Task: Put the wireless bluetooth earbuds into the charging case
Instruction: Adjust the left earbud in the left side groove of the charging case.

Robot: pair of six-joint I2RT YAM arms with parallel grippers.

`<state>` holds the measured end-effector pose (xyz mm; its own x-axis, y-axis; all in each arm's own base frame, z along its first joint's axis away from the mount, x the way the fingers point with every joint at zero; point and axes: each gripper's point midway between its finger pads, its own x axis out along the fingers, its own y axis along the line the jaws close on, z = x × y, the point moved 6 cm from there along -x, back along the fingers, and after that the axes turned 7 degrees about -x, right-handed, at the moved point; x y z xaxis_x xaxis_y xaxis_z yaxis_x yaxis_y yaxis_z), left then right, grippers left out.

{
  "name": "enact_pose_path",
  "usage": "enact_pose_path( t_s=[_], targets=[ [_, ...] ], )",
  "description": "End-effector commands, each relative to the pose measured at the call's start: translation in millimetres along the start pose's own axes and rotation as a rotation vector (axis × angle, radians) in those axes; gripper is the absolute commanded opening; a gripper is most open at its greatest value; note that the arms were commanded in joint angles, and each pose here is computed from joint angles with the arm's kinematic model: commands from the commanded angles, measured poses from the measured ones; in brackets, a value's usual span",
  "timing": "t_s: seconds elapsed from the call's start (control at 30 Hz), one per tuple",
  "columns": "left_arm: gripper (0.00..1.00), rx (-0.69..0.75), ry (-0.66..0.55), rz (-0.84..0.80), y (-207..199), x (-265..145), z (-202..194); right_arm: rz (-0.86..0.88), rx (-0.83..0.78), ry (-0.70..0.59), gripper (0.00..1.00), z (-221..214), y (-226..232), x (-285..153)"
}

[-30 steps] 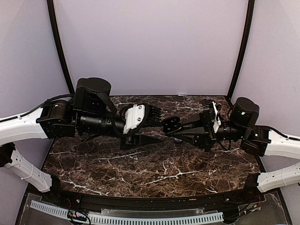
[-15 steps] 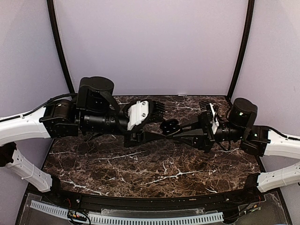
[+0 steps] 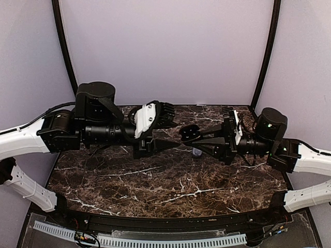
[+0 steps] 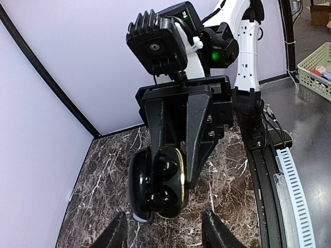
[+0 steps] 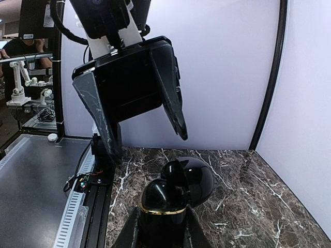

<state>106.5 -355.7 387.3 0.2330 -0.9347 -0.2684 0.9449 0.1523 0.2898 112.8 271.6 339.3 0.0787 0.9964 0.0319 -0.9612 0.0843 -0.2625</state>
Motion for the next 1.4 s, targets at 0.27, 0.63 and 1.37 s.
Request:
enact_pose_path(
  t_s=[0.27, 0.63, 1.37],
  targets=[
    [0.47, 0.007, -0.028, -0.014, -6.5, 1.6, 7.6, -0.030, -0.027, -0.027, 0.00, 11.4, -5.0, 0.0],
    [0.48, 0.003, -0.010, 0.018, -2.8, 10.9, 4.5, -0.010, -0.032, -0.033, 0.00, 12.2, -2.3, -0.2],
    [0.42, 0.016, 0.051, -0.092, -15.6, 16.1, -4.6, 0.011, -0.066, -0.036, 0.00, 16.7, 4.3, 2.0]
  ],
)
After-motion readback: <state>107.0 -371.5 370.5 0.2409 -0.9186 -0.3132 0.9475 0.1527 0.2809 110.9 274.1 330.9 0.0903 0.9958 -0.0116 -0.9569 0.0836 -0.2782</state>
